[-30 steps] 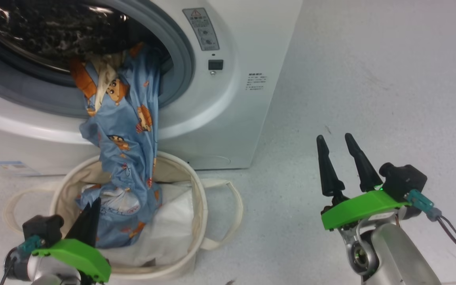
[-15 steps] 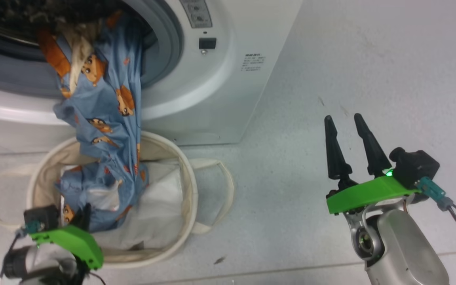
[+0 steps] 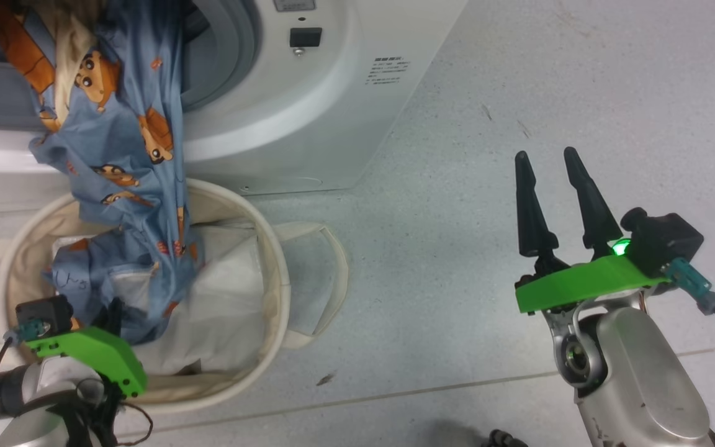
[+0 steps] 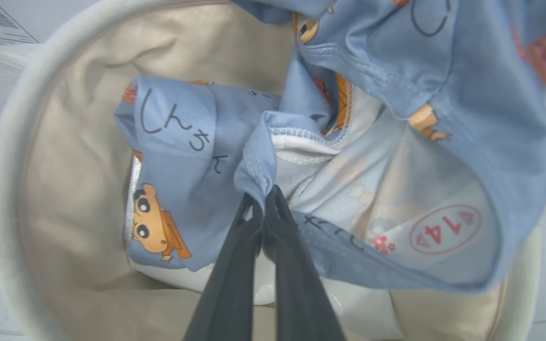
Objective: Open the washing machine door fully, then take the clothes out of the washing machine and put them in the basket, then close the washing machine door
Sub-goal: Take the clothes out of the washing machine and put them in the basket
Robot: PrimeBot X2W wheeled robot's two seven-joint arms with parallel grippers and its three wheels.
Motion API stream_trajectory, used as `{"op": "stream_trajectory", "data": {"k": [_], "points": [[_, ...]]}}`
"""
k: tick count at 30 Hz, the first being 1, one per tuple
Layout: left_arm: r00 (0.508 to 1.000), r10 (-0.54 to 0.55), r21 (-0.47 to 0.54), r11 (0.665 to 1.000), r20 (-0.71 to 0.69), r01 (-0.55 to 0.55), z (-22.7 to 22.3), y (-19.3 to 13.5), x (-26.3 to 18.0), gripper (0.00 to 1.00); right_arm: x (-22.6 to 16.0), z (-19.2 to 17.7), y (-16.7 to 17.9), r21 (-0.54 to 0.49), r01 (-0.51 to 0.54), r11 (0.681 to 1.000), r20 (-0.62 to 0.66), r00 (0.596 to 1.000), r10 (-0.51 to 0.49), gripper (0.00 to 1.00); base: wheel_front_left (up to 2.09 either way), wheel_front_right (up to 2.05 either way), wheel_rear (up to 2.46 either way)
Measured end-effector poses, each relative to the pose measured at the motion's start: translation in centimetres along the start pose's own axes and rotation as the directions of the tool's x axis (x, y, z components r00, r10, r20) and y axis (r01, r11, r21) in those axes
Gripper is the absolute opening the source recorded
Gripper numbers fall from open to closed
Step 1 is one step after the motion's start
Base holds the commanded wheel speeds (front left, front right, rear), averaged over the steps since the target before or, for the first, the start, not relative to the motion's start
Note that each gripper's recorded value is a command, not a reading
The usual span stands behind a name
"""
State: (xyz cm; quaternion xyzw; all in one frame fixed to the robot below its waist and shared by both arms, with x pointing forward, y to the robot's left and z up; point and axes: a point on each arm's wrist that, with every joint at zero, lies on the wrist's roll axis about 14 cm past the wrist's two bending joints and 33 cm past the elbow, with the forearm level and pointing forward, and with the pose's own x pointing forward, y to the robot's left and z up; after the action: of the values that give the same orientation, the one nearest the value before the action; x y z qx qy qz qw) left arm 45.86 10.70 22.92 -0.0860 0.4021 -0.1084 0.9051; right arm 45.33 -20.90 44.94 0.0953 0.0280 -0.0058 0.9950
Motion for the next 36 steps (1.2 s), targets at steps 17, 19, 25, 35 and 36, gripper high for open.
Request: {"op": "stream_trajectory", "data": {"k": [17,19,25,35,36], "points": [[0.998,-0.03,0.059,0.998,0.052,0.027,2.3,-0.6,-1.5,1.0,-0.3,2.2,0.8,0.009,-0.022,1.0,0.053,0.998,0.021,1.0,0.0,0.0,0.0],[0.995,-0.028,0.064,0.998,0.097,0.022,4.0,-0.3,-2.1,1.0,-0.5,2.9,1.2,0.016,-0.032,0.999,0.067,0.997,0.031,1.0,0.0,0.0,0.0],[0.941,0.007,0.093,0.995,0.339,-0.041,12.5,1.3,-5.3,1.0,-1.5,4.4,2.4,0.041,-0.06,0.997,0.103,0.993,0.056,1.0,0.0,0.0,0.0],[0.783,0.065,0.053,0.991,0.618,-0.125,18.4,3.4,-14.3,1.0,-4.5,5.8,3.4,0.079,-0.078,0.994,0.139,0.988,0.067,1.0,0.0,0.0,0.0],[0.763,0.069,0.046,0.991,0.642,-0.128,18.8,3.5,-15.3,1.0,-4.8,6.0,3.4,0.08,-0.078,0.994,0.143,0.988,0.066,1.0,0.0,0.0,0.0]]}}
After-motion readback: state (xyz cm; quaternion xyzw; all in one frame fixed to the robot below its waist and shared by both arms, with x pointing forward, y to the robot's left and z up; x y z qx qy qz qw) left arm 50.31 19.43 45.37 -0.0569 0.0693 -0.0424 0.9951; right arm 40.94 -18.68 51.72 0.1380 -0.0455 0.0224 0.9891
